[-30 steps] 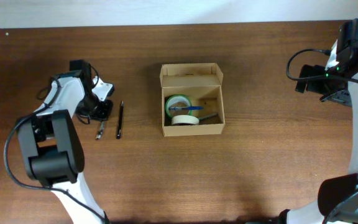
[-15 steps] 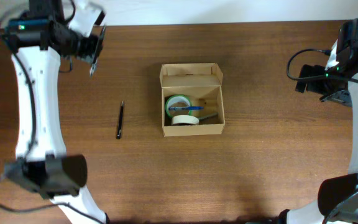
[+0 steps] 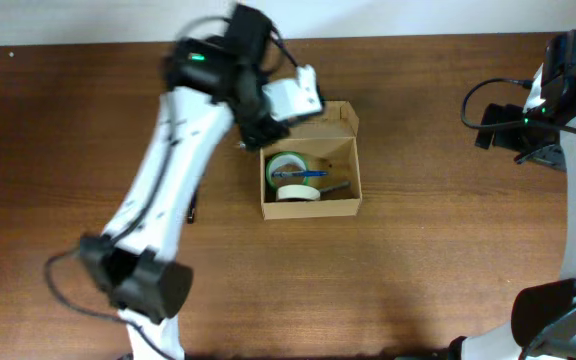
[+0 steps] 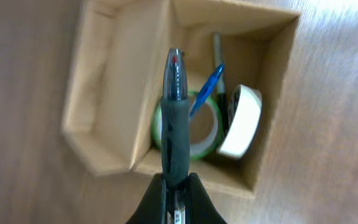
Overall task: Pack container
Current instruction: 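Carry the grey pen into the box and lower it in, then move the left gripper back over the black pen on the table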
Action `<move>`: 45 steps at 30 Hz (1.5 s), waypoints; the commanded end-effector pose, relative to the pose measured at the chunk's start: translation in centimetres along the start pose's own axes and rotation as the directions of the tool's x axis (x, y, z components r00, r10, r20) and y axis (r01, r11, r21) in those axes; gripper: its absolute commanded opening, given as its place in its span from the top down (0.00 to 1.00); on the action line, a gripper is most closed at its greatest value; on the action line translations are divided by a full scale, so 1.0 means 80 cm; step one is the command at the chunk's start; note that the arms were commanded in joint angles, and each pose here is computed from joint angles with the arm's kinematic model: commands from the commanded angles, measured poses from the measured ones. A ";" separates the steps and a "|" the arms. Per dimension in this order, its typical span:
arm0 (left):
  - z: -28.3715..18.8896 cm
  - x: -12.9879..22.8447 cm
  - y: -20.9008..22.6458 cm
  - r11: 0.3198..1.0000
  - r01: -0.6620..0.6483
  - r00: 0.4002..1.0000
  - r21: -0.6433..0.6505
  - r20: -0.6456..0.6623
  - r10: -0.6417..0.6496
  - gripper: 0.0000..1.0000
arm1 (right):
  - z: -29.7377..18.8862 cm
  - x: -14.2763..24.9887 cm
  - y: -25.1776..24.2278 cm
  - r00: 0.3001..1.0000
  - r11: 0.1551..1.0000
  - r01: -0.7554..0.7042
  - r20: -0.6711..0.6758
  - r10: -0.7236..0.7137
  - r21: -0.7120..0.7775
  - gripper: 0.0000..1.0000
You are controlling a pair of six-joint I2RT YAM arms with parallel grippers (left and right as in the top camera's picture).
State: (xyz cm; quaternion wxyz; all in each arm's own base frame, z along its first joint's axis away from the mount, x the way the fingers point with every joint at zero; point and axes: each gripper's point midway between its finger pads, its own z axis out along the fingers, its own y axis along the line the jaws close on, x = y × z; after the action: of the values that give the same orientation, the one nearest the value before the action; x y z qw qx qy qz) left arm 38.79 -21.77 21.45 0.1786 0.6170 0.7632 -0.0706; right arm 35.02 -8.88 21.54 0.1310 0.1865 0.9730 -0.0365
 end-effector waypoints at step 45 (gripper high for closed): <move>-0.201 0.053 0.045 0.798 0.383 0.915 -0.466 0.312 -0.258 0.38 | 0.001 -0.001 -0.003 1.000 1.000 -0.009 0.000 0.009 0.000 0.01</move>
State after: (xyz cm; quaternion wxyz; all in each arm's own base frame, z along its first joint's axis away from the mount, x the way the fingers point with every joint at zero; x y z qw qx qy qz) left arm 38.85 -18.98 34.16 0.3878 0.5078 0.7692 0.0124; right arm 35.04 -8.87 21.54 0.1314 0.1870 0.9729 -0.0362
